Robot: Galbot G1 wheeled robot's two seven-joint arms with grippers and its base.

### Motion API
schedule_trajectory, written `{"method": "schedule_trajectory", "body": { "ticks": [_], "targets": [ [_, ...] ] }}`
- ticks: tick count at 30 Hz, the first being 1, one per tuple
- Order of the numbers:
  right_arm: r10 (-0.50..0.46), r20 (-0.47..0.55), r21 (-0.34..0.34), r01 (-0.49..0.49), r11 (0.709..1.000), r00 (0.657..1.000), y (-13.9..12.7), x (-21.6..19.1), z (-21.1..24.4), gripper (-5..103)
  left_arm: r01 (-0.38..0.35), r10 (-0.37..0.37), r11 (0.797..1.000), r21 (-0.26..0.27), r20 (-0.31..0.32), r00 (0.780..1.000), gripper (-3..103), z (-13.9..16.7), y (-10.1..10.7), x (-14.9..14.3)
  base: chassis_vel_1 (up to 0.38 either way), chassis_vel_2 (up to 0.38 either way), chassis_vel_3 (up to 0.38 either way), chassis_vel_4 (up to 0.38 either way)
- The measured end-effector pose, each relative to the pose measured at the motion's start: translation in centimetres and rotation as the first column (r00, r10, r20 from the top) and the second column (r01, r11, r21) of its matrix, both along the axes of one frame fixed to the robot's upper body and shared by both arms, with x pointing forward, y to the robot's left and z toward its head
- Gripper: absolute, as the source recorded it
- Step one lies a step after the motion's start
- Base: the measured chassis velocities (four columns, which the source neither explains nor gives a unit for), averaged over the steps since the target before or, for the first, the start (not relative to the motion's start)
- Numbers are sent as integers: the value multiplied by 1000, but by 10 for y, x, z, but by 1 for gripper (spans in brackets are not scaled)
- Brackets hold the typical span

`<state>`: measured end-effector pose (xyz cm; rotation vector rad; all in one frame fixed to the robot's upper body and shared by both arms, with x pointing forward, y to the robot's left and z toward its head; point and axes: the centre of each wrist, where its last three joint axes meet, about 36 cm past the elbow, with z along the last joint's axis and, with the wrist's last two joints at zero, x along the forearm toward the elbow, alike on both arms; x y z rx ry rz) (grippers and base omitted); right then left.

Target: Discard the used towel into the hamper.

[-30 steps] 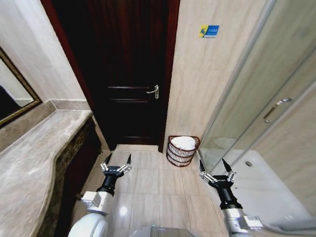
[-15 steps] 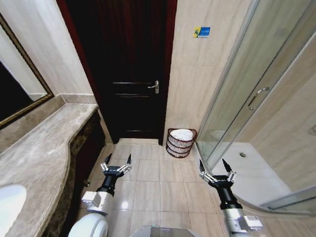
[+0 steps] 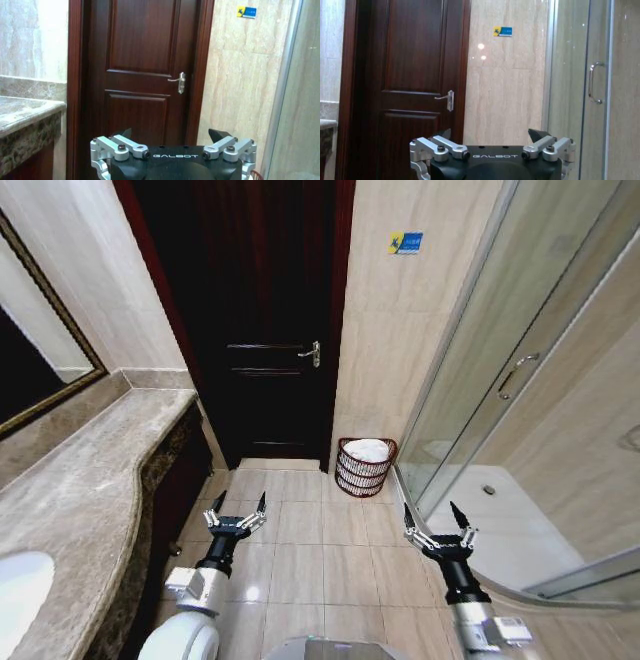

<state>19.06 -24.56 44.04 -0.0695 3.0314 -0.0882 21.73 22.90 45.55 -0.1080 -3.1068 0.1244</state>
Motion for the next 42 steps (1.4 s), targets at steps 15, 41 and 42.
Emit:
{"method": "schedule_trajectory", "body": {
  "ticks": [15, 41, 42],
  "targets": [
    [0, 0, 0, 0, 1000, 1000, 0, 0, 0, 100, 0, 0, 1000, 0, 0, 1000, 100, 0, 0, 0, 95, -94, -105, 101],
    [0, 0, 0, 0, 1000, 1000, 0, 0, 0, 100, 0, 0, 1000, 0, 0, 1000, 100, 0, 0, 0, -7, 8, 11, -7],
    [0, 0, 0, 0, 1000, 1000, 0, 0, 0, 100, 0, 0, 1000, 0, 0, 1000, 100, 0, 0, 0, 0, 0, 0, 0]
  ]
}}
